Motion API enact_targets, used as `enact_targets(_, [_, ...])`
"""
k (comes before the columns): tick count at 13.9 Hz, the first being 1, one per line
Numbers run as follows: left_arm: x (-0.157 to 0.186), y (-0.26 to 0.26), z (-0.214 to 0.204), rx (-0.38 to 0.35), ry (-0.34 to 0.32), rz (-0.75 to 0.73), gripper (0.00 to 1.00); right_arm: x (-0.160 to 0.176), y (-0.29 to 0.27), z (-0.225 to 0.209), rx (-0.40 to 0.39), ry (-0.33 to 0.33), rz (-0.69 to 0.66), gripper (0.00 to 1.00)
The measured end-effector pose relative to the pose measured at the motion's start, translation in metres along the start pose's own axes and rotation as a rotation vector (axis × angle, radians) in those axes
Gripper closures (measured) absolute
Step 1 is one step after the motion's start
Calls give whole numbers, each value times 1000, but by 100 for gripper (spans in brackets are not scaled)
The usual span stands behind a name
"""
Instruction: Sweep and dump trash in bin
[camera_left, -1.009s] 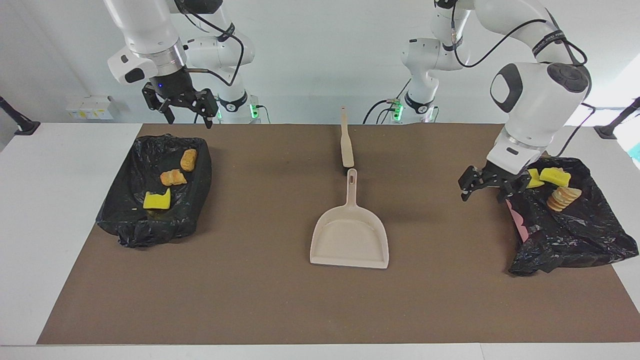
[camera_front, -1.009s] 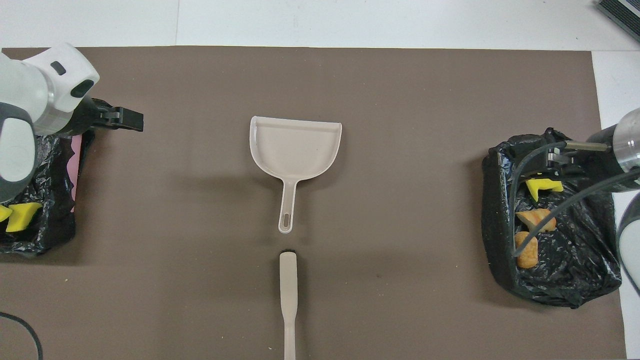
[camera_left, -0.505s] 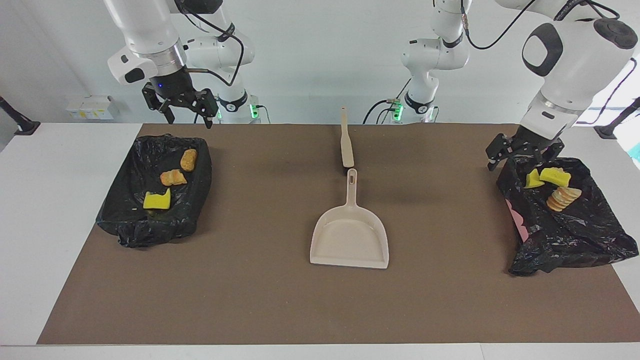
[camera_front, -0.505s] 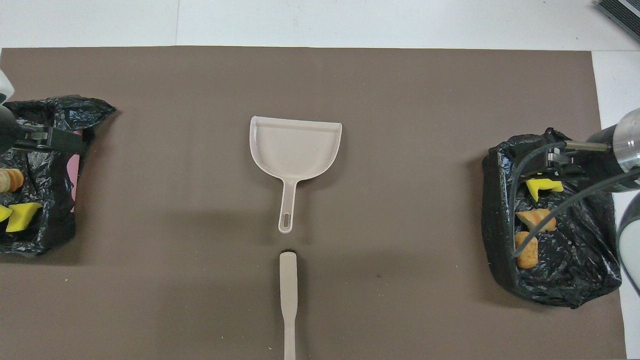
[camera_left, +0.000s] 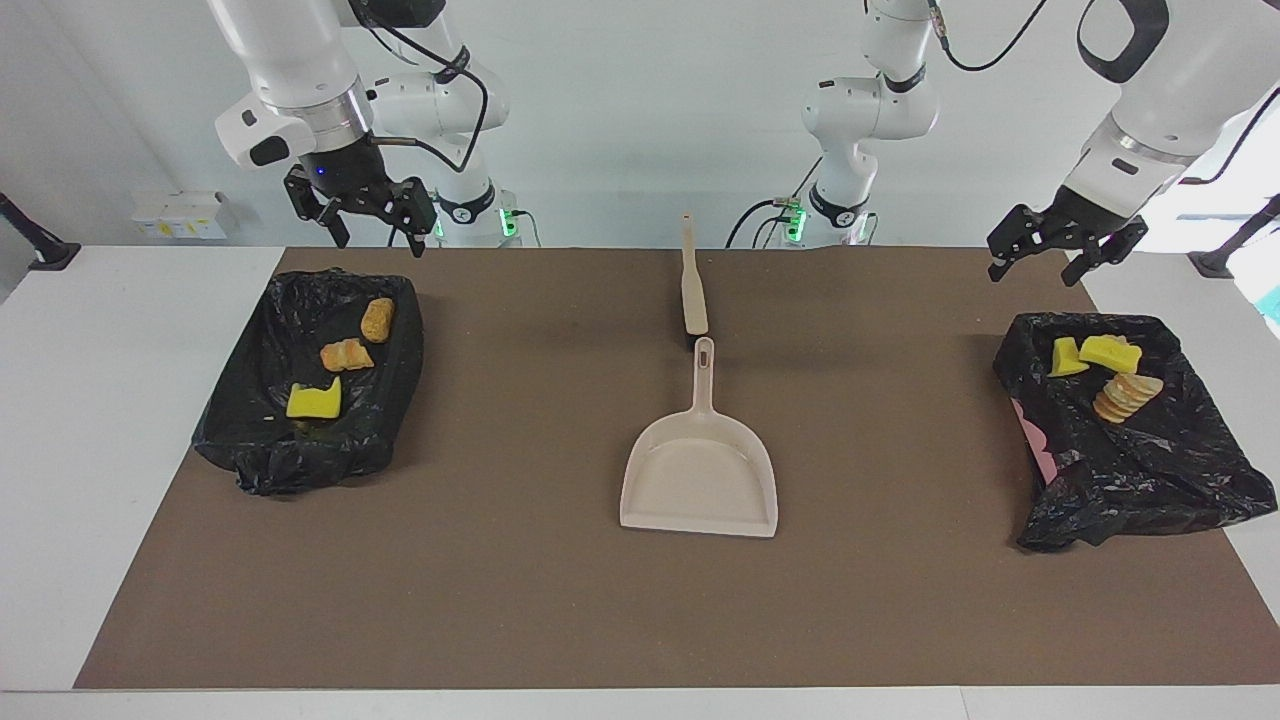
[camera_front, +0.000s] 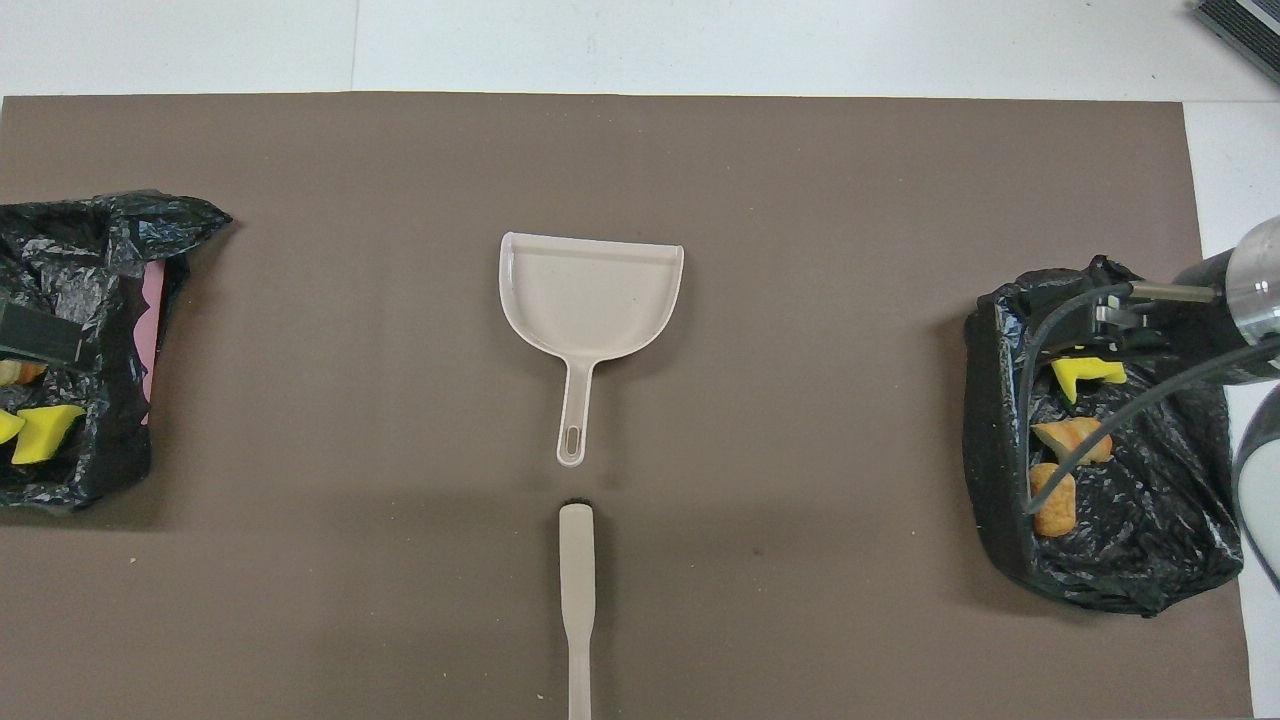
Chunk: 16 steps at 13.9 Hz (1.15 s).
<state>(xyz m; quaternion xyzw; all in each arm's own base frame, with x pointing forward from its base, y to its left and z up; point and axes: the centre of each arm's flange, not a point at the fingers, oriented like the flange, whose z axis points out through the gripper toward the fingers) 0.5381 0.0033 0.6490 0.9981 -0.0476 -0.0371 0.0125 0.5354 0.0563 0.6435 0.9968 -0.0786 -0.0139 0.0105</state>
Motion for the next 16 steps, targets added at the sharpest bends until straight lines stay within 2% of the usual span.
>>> enact_targets(2, [-5,0,-7,4,-16,-1,0,0,0,0,0,0,0,0])
enact_targets(16, [-10,7,-18,9,6,10,0,0,0,0,0,0,0,0])
